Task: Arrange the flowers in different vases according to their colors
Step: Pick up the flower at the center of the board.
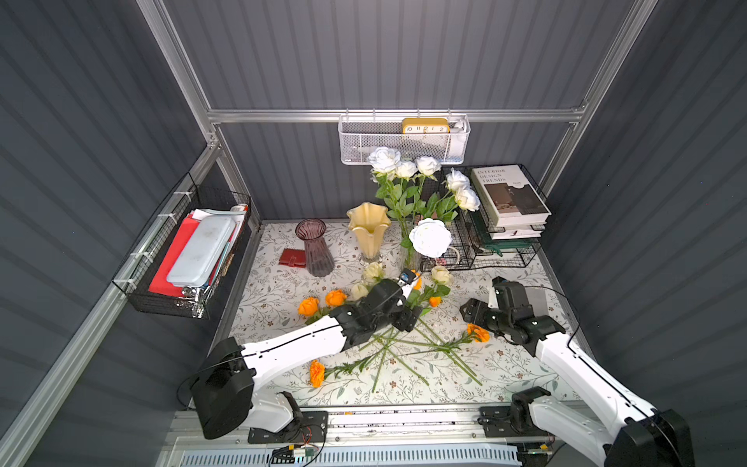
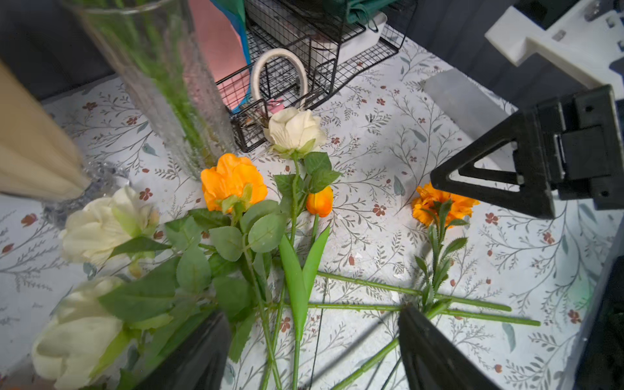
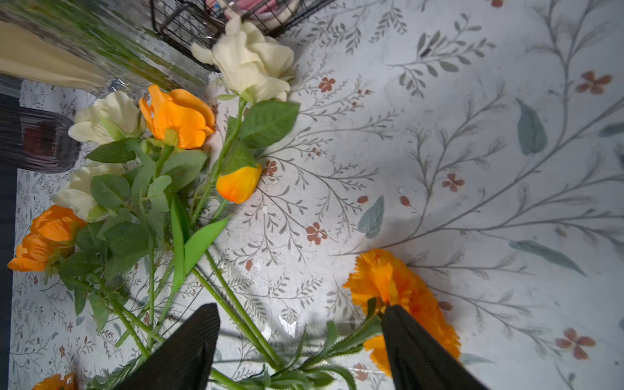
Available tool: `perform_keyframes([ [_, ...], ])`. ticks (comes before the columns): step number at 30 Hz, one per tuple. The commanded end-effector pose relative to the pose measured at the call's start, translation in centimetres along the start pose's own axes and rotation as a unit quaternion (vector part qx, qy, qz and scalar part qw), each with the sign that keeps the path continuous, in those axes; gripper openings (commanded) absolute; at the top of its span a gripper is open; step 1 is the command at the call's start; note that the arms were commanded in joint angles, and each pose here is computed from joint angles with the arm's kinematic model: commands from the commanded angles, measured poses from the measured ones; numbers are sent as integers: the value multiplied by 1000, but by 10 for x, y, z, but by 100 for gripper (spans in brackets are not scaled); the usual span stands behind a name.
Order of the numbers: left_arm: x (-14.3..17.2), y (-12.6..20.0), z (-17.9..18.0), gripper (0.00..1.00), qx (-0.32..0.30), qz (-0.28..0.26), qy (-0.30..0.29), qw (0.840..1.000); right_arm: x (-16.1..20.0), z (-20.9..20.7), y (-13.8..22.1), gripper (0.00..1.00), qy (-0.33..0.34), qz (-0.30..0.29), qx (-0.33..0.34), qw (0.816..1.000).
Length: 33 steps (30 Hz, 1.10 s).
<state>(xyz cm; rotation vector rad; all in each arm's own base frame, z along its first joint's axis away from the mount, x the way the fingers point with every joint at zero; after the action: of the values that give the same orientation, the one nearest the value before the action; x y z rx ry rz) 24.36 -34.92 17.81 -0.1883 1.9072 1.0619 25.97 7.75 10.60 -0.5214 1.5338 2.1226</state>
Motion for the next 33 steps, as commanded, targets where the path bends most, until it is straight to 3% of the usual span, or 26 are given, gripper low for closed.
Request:
perform_keyframes([
  [1, 23, -7, -7, 81, -13, 59, -98, 993, 4, -1, -2, 81, -17, 5, -25, 1000],
  [3, 16, -7, -5, 81, -27, 55, -90, 994, 5, -4, -3, 81, -22, 5, -32, 999],
  [6, 1, -1, -3, 82, -42, 35, -65, 996, 6, 22, 4, 81, 22, 12, -112, 993],
  [9, -23, 9, 10, 85, -62, -12, 0, 998, 7, 44, 9, 80, 70, 4, -158, 985],
  [14, -49, 39, 28, 86, -33, -74, 85, 993, 18, 85, 15, 80, 193, 9, -172, 966],
  [20, -55, 60, 53, 86, -45, -96, 133, 985, 37, 126, 0, 80, 317, 31, -158, 935],
  [24, -54, 69, 46, 87, -18, -95, 132, 987, 33, 124, -17, 79, 307, 69, -118, 942],
  [29, -51, 76, 59, 87, -43, -97, 153, 983, 37, 155, -31, 76, 278, 86, -166, 942],
  [33, -48, 75, 57, 87, -33, -93, 157, 983, 39, 168, -42, 74, 256, 109, -164, 947],
])
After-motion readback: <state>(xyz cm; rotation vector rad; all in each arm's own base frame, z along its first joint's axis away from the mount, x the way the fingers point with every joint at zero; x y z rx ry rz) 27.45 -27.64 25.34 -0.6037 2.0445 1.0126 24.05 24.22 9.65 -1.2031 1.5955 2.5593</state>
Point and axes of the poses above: each gripper's point midway between its finger pads, its own y axis back along the fingers, its own z axis along the line the jaws close on, x = y × z, the point moved 1 cm from there along y, back along the fingers, and after that the axes turned 15 degrees about y, right-handed, at the moved point
